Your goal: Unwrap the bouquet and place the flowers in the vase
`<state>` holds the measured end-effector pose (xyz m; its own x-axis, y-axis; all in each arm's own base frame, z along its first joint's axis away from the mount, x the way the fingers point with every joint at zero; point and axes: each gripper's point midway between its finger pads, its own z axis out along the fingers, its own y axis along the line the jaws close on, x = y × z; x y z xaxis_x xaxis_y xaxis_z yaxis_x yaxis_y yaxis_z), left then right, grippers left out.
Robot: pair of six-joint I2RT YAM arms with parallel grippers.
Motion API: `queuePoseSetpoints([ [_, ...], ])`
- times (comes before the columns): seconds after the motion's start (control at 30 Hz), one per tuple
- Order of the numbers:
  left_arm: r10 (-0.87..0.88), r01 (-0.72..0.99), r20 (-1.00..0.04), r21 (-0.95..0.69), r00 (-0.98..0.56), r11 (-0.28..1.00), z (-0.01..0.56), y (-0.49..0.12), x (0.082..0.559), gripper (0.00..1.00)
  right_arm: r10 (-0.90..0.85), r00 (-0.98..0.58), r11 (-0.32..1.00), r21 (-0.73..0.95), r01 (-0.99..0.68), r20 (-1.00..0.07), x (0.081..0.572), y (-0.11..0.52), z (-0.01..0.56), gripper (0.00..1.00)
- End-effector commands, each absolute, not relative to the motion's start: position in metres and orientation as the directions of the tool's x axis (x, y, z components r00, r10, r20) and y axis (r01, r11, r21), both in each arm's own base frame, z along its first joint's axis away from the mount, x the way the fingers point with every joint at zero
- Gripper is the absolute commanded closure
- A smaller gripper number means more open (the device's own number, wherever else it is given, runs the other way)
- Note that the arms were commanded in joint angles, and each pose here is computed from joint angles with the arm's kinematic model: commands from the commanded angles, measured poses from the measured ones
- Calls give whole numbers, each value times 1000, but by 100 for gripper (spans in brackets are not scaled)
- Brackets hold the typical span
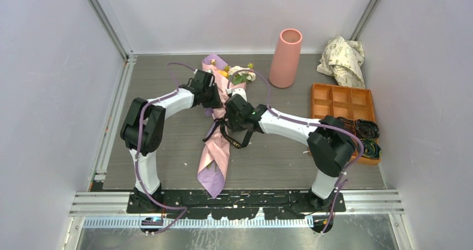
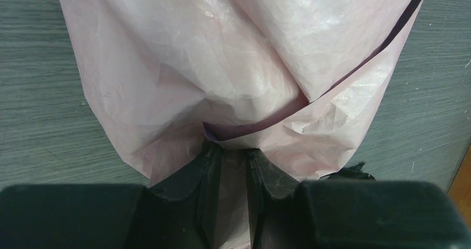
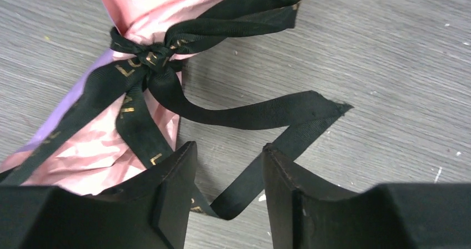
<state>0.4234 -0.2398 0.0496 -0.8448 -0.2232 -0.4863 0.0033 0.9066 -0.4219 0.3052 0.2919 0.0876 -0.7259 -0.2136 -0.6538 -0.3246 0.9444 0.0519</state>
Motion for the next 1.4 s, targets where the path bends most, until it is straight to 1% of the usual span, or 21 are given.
queuePoseSetpoints([
  [0.0, -193, -4, -502, -353, -843, 935, 41, -228, 423, 76, -266, -692, 918, 44, -394, -671, 318, 310, 82, 46],
  [0.17, -188, -4, -499, -347, -846, 938, 38, -227, 422, 76, -320, -690, 910, -8, -414, -650, 329, 316, 63, 47],
  [0.4, -181, -4, -501, -335, -846, 942, 36, -224, 420, 76, -352, -662, 899, -43, -435, -662, 344, 324, 56, 47],
  [0.6, -179, -6, -499, -328, -848, 944, 33, -223, 420, 76, -369, -654, 883, -30, -468, -660, 347, 335, 51, 50],
  [0.63, -178, -4, -501, -329, -847, 944, 34, -223, 421, 76, -369, -655, 880, -22, -474, -659, 347, 337, 49, 52],
  [0.7, -178, -6, -501, -327, -847, 945, 33, -223, 421, 76, -370, -656, 878, -16, -479, -658, 348, 339, 48, 59],
  [0.77, -180, -8, -500, -327, -847, 945, 33, -222, 422, 77, -371, -660, 874, -7, -485, -654, 346, 342, 46, 69],
  [0.83, -180, -9, -499, -326, -848, 945, 33, -222, 422, 77, -373, -665, 873, -2, -488, -647, 345, 342, 43, 81],
  [0.9, -183, -12, -497, -328, -848, 945, 32, -221, 423, 77, -368, -669, 875, 4, -485, -646, 343, 341, 42, 91],
  [0.97, -188, -15, -495, -333, -848, 943, 32, -221, 424, 77, -351, -670, 884, 5, -468, -655, 344, 339, 46, 99],
  [1.13, -198, -28, -487, -334, -851, 942, 29, -221, 427, 77, -283, -659, 920, -2, -392, -697, 341, 318, 84, 99],
  [1.37, -215, -45, -484, -340, -848, 939, 25, -219, 434, 77, -207, -621, 949, -2, -314, -756, 319, 274, 157, 99],
])
